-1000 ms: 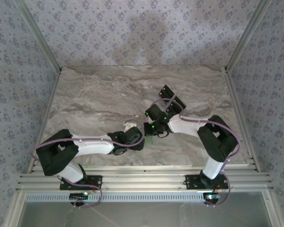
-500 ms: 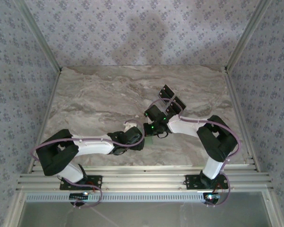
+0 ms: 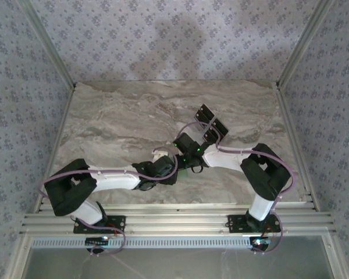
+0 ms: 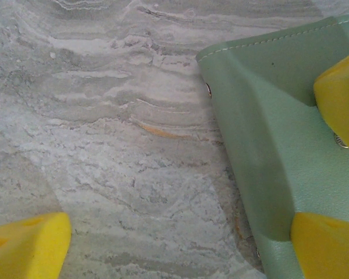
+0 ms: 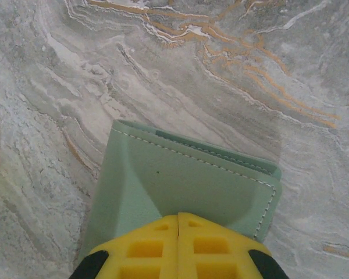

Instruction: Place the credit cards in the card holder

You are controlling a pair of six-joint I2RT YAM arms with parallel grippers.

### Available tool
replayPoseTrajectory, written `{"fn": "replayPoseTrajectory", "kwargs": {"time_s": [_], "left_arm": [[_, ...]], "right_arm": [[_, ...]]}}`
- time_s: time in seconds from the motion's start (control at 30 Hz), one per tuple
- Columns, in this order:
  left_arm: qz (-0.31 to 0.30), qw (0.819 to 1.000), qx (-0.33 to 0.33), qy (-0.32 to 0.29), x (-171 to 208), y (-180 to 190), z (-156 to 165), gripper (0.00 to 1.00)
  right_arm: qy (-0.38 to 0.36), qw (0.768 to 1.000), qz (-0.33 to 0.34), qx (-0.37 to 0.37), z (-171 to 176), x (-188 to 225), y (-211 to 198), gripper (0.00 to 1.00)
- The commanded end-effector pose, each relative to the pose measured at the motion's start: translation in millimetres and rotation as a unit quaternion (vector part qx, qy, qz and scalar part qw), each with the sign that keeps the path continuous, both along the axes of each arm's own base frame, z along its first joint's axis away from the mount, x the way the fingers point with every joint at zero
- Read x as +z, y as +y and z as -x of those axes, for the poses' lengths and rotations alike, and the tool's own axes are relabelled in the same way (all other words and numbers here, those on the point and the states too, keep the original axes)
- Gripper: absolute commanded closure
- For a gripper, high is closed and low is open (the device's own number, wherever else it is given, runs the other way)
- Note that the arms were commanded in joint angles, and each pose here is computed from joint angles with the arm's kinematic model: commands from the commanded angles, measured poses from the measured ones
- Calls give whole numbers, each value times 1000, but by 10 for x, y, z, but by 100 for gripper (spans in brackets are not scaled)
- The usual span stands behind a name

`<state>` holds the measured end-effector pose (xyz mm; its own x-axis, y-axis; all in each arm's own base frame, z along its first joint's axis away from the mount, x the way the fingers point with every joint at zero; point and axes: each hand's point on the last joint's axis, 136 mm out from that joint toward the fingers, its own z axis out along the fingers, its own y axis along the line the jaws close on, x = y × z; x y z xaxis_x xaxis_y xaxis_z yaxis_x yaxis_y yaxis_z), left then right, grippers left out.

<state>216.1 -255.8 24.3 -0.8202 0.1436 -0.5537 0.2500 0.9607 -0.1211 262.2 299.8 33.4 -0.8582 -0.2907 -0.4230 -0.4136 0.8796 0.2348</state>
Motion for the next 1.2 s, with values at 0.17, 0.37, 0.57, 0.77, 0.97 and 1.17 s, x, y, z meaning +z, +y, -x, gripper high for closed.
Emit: {"fn": "replayPoseTrajectory", "kwargs": {"time_s": [0.17,0.37,0.57,0.77,0.97,1.17], "left_arm": [[-12,1000,-4,18,-109,-3,56,3],[-13,1000,-5,19,-111,-9,55,3],[-13,1000,-5,19,-115,-12,54,3],[-17,1000,-5,22,-140,-9,60,3],[-16,1000,-2,23,-158,-13,55,3],[-5,1000,6,24,-177,-9,64,3]], "right_arm": [[19,996,77,34,323,-461,-219,100],[15,995,84,57,503,-573,-228,100],[22,993,100,65,700,-744,-319,100],[31,991,103,73,883,-863,-349,100],[25,990,110,85,977,-880,-352,100],[25,990,109,83,1009,-921,-392,100]]}}
